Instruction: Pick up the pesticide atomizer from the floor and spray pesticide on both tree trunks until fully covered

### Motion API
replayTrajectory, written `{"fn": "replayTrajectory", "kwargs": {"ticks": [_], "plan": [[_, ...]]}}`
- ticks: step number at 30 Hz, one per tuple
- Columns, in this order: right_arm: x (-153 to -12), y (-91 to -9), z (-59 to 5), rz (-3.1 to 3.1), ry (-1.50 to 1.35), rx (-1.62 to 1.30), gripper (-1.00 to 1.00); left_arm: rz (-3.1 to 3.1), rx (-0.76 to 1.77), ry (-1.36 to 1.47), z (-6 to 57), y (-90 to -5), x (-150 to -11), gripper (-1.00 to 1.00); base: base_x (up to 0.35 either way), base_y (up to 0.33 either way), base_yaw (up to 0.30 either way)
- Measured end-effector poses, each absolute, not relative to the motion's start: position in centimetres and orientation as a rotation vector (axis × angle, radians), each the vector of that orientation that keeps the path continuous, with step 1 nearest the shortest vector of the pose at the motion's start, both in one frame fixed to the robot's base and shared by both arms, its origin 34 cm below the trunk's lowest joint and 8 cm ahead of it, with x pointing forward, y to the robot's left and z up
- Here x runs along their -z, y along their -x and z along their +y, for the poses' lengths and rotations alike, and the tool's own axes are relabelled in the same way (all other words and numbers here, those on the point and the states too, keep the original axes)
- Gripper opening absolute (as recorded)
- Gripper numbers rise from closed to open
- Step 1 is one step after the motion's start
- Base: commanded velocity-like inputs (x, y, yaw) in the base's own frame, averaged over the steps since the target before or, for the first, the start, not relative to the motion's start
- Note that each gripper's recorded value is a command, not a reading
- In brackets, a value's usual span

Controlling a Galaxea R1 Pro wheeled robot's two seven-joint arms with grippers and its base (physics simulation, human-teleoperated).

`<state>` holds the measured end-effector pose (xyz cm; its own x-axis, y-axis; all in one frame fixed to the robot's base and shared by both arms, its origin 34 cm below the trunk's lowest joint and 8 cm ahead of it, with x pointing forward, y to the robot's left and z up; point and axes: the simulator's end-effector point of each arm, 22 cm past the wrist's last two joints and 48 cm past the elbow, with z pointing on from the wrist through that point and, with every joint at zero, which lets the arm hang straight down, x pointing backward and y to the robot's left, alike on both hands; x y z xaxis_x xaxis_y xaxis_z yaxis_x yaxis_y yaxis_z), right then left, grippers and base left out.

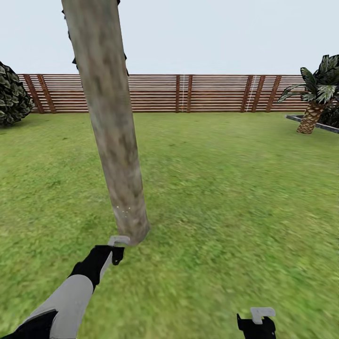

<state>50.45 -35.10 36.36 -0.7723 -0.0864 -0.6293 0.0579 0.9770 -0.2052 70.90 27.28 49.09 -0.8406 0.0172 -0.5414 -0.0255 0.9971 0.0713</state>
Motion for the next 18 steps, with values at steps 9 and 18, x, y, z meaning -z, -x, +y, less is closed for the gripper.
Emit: {"fn": "replayTrajectory", "kwargs": {"ticks": [9,18], "plan": [[-36.3,-50.5,-34.8,2.438,0.021,0.273,1.00,2.598,-0.079,0.006,28.2,-72.6,-51.3,-1.00,0.000,0.000,0.015],[-36.3,-50.5,-34.8,2.438,0.019,0.273,1.00,2.613,-0.106,0.045,33.0,-73.6,-53.5,-1.00,0.000,0.000,0.188]]}}
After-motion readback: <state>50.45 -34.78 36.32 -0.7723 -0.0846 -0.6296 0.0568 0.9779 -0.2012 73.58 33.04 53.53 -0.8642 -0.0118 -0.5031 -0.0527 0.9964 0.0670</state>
